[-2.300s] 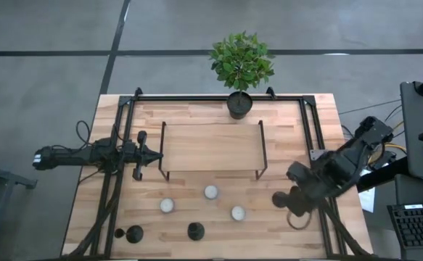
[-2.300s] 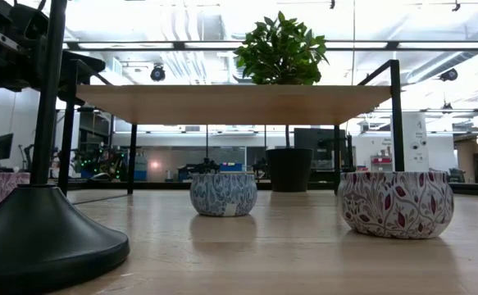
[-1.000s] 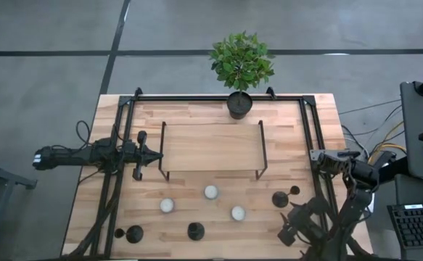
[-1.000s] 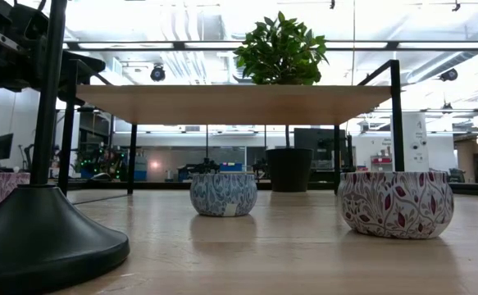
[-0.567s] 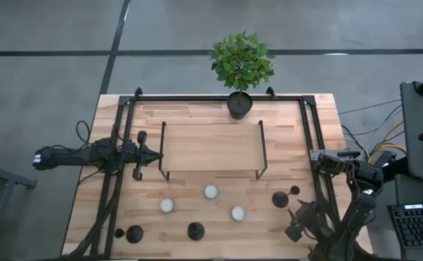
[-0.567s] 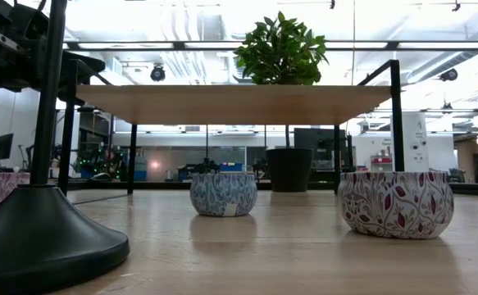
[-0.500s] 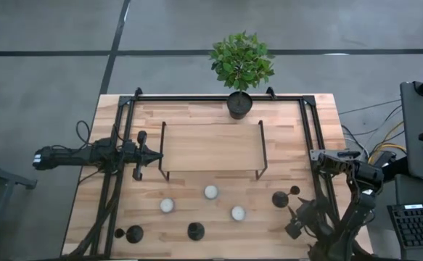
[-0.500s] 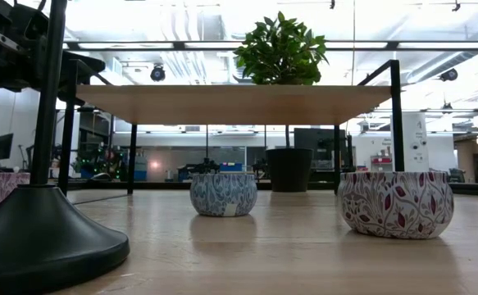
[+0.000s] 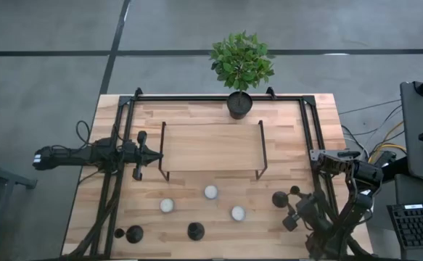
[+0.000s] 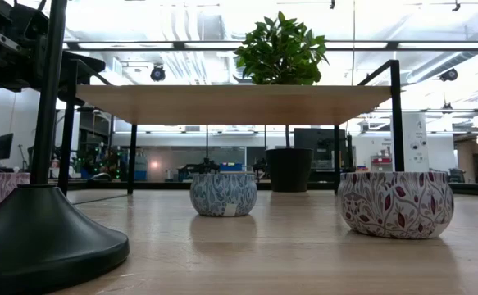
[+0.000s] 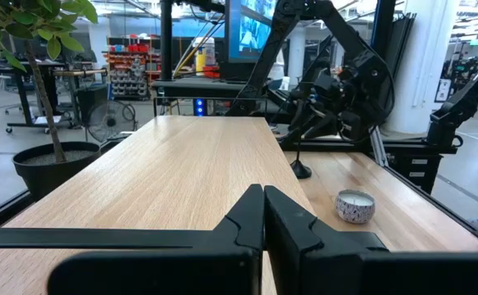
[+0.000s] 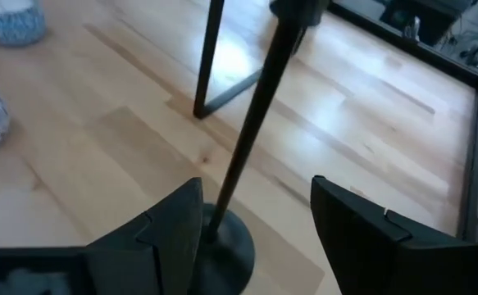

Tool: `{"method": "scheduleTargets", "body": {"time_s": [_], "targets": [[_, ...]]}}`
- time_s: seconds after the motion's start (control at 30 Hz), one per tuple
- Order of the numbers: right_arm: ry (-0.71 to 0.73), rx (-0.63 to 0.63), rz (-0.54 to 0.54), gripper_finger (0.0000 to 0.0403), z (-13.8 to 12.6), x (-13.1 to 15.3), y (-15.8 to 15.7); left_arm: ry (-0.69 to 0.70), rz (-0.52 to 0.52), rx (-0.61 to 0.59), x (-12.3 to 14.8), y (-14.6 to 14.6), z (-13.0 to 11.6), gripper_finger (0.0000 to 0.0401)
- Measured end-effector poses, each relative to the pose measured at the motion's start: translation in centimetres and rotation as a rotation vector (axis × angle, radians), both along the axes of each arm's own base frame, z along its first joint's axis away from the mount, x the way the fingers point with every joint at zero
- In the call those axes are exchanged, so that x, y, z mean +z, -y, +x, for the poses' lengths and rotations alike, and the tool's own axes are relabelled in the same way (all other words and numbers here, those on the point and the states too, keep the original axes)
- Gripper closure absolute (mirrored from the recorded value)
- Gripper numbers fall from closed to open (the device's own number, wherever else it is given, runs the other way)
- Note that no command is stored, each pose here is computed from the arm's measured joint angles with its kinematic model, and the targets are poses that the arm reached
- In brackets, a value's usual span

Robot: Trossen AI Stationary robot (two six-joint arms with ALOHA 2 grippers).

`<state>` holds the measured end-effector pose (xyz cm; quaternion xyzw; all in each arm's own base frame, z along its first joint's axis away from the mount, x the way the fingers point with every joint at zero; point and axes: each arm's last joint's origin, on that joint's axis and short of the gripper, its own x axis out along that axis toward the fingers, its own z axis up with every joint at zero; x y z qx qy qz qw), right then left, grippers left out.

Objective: Pick & Place candle stick holders
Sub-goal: Put the right black candle holder on the shelf

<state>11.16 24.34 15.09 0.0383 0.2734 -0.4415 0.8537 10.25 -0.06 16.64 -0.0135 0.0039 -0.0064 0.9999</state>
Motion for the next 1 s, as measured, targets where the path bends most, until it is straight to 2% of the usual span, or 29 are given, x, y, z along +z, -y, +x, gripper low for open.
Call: {"method": "scheduleTargets", "body": {"time_s": [0.23,0.4,0.87,1.0], "targets": [[0.060,0.043,-0.018,0.0203,0.6,0.1,0.1,0.000,0.000,0.000,0.0,0.0,0.0,0.0391],[0.050,0.034,-0.023,0.0224,1.0,0.2,0.3,0.000,0.000,0.001,0.0,0.0,0.0,0.0391],[0.053,0.061,-0.018,0.0380,1.5,0.7,-0.2,0.000,0.000,0.000,0.0,0.0,0.0,0.0391],[0.054,0.064,-0.016,0.0386,1.5,0.8,-0.3,0.000,0.000,0.000,0.0,0.0,0.0,0.0391]]}}
